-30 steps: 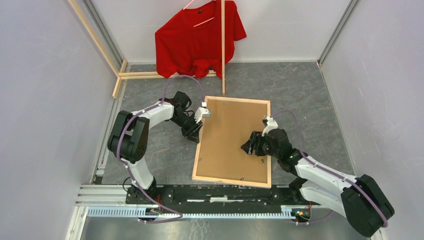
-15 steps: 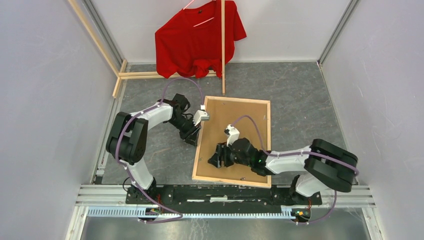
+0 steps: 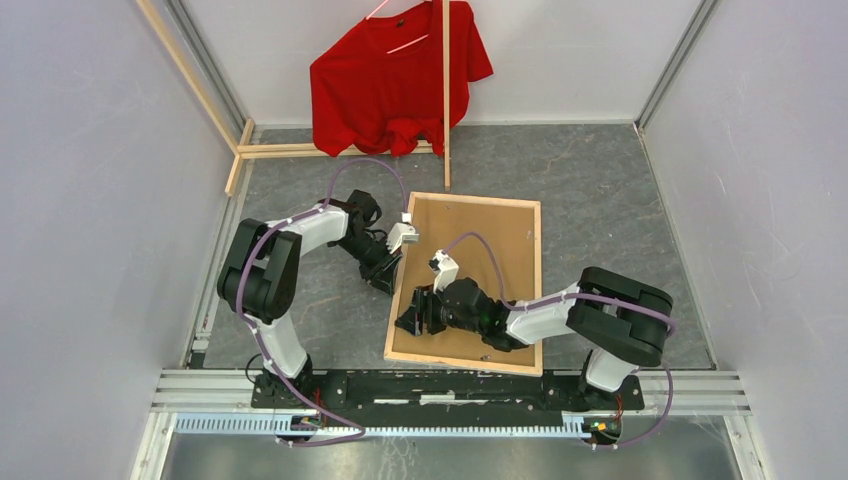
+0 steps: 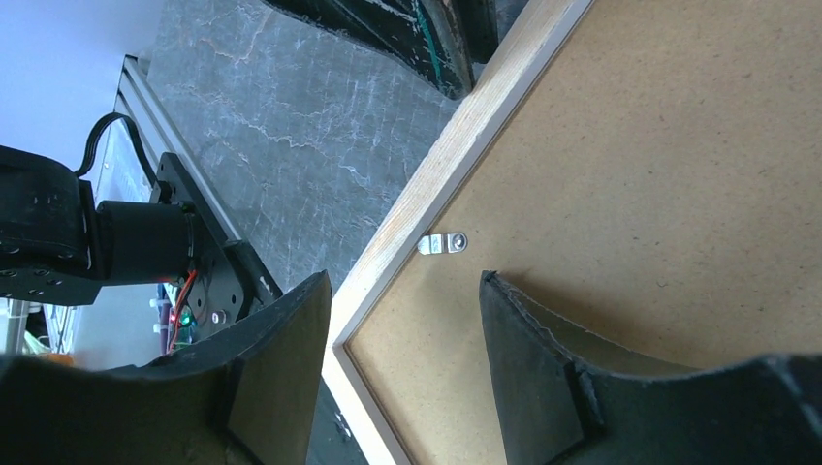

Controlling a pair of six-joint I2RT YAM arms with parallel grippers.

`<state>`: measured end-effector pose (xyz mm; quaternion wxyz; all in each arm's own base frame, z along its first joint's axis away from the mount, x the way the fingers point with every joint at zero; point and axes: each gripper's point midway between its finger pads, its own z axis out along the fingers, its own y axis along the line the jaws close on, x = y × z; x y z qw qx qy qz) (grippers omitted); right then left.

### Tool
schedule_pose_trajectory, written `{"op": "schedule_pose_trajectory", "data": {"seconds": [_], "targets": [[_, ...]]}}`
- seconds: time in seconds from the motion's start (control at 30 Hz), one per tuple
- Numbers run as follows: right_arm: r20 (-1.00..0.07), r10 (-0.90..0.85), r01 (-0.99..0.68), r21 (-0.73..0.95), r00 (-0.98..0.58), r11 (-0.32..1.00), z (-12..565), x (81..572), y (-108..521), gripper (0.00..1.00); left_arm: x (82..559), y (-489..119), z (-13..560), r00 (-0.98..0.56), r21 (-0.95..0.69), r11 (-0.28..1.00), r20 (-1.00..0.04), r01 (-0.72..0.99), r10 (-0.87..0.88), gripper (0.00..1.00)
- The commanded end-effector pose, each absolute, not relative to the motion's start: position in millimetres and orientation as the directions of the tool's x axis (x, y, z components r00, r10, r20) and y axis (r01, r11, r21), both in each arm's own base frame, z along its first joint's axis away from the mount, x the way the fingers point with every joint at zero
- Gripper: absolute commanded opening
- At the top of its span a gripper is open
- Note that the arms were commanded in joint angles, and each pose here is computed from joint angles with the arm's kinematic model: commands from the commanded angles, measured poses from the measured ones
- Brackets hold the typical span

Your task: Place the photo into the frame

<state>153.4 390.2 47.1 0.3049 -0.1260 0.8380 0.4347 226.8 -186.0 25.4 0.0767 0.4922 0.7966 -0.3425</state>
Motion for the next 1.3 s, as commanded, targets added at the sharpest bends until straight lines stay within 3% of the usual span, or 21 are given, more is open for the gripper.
{"op": "schedule_pose_trajectory", "data": {"seconds": [0.0,1.27], "targets": [[-0.627,0.085,-0.491,0.681,-0.775,0.544,63.6,153.3,405.3,0.64,235.2,-190.7,28.5,-0.488,-0.457,0.264,-0.487,0.849,0.725,0.27],[-0.628,0.041,-0.505,0.661,-0.777,0.556,51.1,155.7,425.8,0.59,238.5,-187.2,31.7,-0.476,-0.424,0.277,-0.490,0.862,0.730,0.20]]}}
